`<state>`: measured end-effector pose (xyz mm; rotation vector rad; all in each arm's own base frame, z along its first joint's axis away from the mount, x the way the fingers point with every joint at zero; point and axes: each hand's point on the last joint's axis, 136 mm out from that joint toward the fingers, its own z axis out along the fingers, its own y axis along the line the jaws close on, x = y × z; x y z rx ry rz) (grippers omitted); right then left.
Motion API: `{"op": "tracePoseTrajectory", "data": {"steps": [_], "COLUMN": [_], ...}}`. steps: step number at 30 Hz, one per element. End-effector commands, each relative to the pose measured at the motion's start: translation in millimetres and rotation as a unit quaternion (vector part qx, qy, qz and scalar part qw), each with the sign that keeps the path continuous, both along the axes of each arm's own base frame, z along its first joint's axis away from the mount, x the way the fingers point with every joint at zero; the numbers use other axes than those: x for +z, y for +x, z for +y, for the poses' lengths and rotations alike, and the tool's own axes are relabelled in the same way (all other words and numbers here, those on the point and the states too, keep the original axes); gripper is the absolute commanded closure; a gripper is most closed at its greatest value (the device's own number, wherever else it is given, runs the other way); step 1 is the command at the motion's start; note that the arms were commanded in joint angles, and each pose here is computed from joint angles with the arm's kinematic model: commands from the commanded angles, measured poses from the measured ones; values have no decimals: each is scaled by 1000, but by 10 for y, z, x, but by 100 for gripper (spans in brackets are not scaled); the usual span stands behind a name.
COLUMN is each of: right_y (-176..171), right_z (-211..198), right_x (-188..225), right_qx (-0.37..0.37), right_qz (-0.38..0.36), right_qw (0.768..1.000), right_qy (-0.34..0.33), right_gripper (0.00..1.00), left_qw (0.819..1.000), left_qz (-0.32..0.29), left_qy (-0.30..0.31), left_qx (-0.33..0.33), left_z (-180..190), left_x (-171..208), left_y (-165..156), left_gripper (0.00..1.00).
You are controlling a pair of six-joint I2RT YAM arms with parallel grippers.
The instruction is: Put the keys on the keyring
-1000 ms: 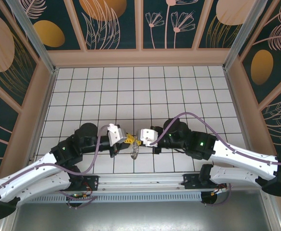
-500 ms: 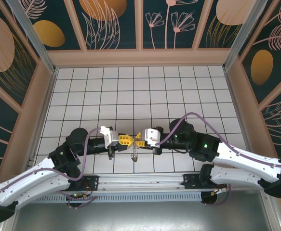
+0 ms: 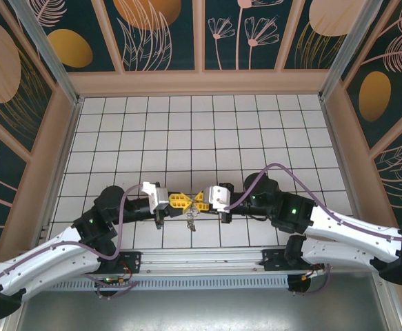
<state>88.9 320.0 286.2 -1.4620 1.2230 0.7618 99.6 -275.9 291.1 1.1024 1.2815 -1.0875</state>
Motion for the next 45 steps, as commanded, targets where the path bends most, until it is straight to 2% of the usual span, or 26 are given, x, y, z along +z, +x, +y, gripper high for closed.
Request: {"op": "tracePoseTrajectory", "data": {"steps": [1,4,7,12,15,22,26,28,31,33,39,45], "right_y": [-19,41,143,262,282,259,230,228,201,188,154,149], "right_z": [3,-41,-67,-46,-25,1,-15,-29,-39,-37,13,52], "right_x": [155,170,81,-45,-52,-27,17,33,17,-15,-37,-50], "right_qx": [3,-16,-44,-66,-67,-60,-58,-61,-59,-57,-49,-44], "right_qz": [-6,-13,-20,-31,-37,-44,-42,-40,-33,-26,-19,-18], "right_qw": [999,999,999,996,995,995,996,996,997,998,998,999], "right_qy": [35,31,-2,-55,-68,-72,-61,-50,-36,-30,-21,-19], "right_gripper": [100,100,100,100,100,100,100,100,90,88,88,93], "left_qw": [999,1000,997,991,988,988,991,994,998,999,998,997], "left_qz": [-15,-1,9,16,20,21,16,7,-10,-17,-24,-22], "left_qy": [-28,21,68,126,145,147,128,99,41,5,-43,-73], "left_qx": [-5,20,35,46,47,43,44,46,45,44,36,32], "left_z": [-15,-30,-22,-17,-28,-52,-49,-28,17,54,81,86], "left_x": [201,68,-53,-168,-214,-251,-188,-84,110,203,287,320], "left_y": [-4,101,159,221,243,245,237,219,167,135,84,69], "left_gripper": [100,100,87,83,85,100,100,100,100,100,100,100]}}
